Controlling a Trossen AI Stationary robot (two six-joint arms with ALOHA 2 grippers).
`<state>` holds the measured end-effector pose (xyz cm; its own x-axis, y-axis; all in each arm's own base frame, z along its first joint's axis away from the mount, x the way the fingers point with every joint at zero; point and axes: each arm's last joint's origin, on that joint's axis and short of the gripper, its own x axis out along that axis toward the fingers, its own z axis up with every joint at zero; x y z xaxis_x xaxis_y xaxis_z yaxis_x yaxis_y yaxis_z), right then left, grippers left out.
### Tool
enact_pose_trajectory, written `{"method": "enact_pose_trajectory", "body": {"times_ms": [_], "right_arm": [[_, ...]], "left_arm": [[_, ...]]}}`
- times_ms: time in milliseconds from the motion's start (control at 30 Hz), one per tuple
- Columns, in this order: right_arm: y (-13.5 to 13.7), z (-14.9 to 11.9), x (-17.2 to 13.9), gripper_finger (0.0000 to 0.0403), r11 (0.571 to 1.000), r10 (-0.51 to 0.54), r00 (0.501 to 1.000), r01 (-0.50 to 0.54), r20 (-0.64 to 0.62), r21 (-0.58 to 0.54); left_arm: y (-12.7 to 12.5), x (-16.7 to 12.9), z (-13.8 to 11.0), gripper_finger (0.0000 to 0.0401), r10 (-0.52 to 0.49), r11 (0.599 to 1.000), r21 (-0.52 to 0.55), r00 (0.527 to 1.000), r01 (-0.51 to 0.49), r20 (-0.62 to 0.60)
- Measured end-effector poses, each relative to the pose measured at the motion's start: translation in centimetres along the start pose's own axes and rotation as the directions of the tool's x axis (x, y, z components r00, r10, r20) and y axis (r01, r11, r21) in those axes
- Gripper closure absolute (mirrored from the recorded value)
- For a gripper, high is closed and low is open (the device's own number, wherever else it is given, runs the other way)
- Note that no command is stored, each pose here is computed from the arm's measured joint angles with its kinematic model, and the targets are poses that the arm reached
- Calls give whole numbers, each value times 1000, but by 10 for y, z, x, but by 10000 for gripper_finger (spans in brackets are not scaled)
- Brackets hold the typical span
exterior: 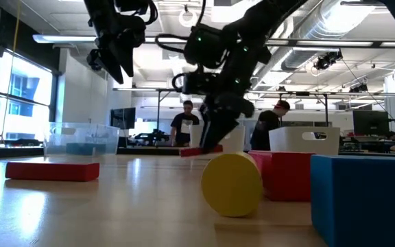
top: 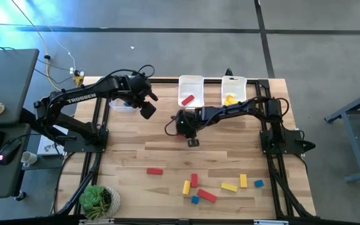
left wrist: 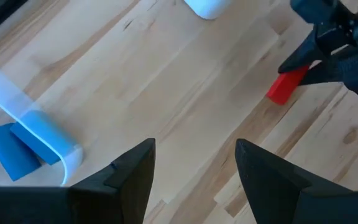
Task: Sort & place blocks by color
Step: Put the red block into the left white bin
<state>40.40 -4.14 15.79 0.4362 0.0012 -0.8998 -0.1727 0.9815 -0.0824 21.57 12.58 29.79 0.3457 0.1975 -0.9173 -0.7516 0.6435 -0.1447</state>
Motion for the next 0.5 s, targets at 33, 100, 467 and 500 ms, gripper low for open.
{"method": "enact_pose_trajectory", "body": {"times_ms": [33, 100, 467, 500], "right_arm": [[-4, 3, -3, 325, 1000, -14, 1000, 14, 2, 21], [-12, 11, -11, 325, 997, -40, 999, 39, 20, 65], [-61, 41, -65, 325, 918, -331, 944, 324, -9, 229], [-68, 41, -69, 325, 903, -357, 934, 349, -14, 250]], "left_arm": [[0, 0, 0, 194, -1, 1000, 0, 1000, 1, 4], [0, 0, 0, 194, -2, 1000, 3, 1000, 2, 5], [0, 0, 0, 194, -3, 995, 103, 1000, 2, 5], [0, 0, 0, 194, -4, 994, 112, 1000, 3, 4]]}}
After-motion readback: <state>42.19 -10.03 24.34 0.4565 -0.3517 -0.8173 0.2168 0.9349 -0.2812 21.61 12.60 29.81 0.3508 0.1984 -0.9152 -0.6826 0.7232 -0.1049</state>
